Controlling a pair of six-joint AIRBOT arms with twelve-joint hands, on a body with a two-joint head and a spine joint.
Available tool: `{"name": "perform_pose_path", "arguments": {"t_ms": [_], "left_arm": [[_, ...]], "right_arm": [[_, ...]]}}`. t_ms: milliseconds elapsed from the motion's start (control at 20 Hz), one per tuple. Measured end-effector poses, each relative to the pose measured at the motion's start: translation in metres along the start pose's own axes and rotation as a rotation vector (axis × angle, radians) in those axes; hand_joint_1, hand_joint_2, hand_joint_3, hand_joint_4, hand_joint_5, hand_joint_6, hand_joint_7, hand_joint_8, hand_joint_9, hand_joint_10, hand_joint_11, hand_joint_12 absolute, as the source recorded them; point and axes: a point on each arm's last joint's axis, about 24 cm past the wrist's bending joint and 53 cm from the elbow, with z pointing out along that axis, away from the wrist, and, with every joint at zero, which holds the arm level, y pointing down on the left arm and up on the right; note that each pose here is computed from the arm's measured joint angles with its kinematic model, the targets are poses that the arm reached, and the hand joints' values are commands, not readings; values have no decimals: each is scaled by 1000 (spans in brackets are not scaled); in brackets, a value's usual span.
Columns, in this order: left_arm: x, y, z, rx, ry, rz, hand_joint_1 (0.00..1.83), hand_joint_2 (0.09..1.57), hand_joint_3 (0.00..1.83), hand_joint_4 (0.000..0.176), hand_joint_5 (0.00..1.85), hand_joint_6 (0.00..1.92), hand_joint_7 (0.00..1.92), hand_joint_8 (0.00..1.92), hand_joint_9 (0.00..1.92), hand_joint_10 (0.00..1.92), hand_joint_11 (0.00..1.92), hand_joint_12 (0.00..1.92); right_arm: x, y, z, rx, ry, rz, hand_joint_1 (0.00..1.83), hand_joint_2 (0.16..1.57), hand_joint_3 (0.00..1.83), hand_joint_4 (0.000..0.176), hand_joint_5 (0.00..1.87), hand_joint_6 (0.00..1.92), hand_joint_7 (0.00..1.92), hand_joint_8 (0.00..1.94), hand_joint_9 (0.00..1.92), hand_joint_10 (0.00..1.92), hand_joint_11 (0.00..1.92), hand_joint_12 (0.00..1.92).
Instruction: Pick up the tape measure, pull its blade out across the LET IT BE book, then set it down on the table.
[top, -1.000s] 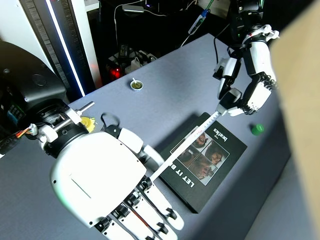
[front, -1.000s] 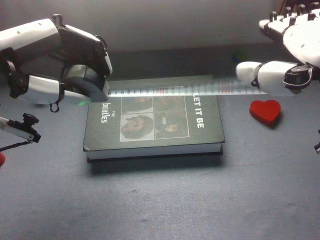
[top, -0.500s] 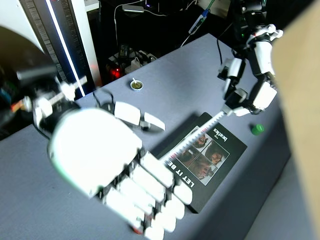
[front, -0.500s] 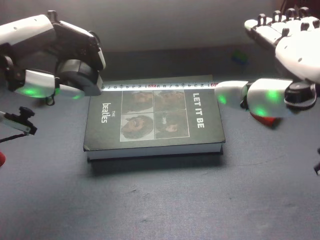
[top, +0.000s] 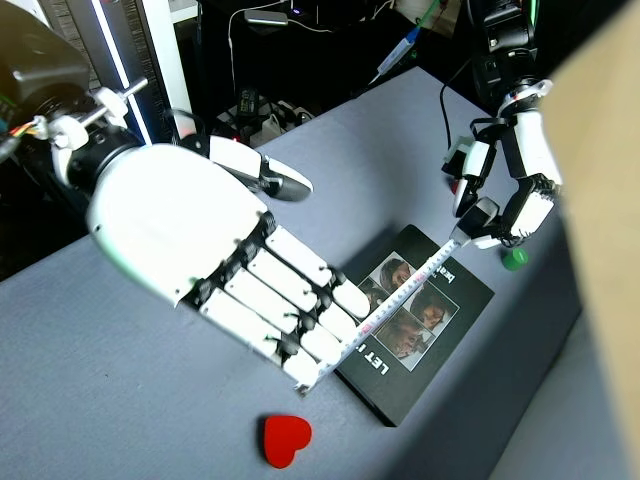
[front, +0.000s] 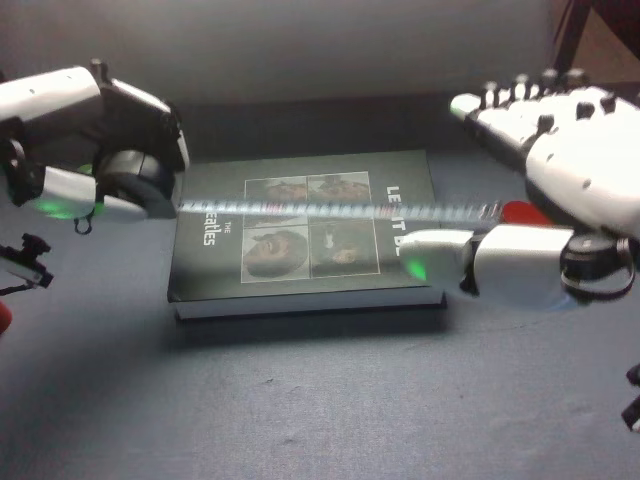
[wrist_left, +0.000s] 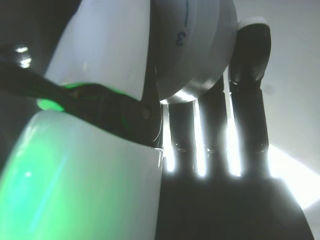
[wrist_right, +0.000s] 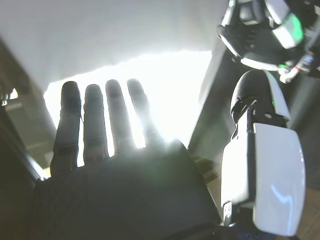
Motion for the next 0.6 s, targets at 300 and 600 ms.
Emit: {"name": "perform_pose_path", "arguments": {"t_ms": [300,600], "left_arm": [[-7,13,7,-17,-2,36,1491,1104,1,0,829,1071,984,776,1010,989,852,1502],[-26,29,2,-50,-53,-9,1487,1107,0,0,828,1065,990,726,1008,999,857,1552]], "right_arm": [[18,-17,-4,43,48,-14,0,1016,6,0,0,0,0,0,0,0,0,407],[35,-23,-9,51,83,-49,0,1042,12,0,0,0,0,0,0,0,0,342]]}}
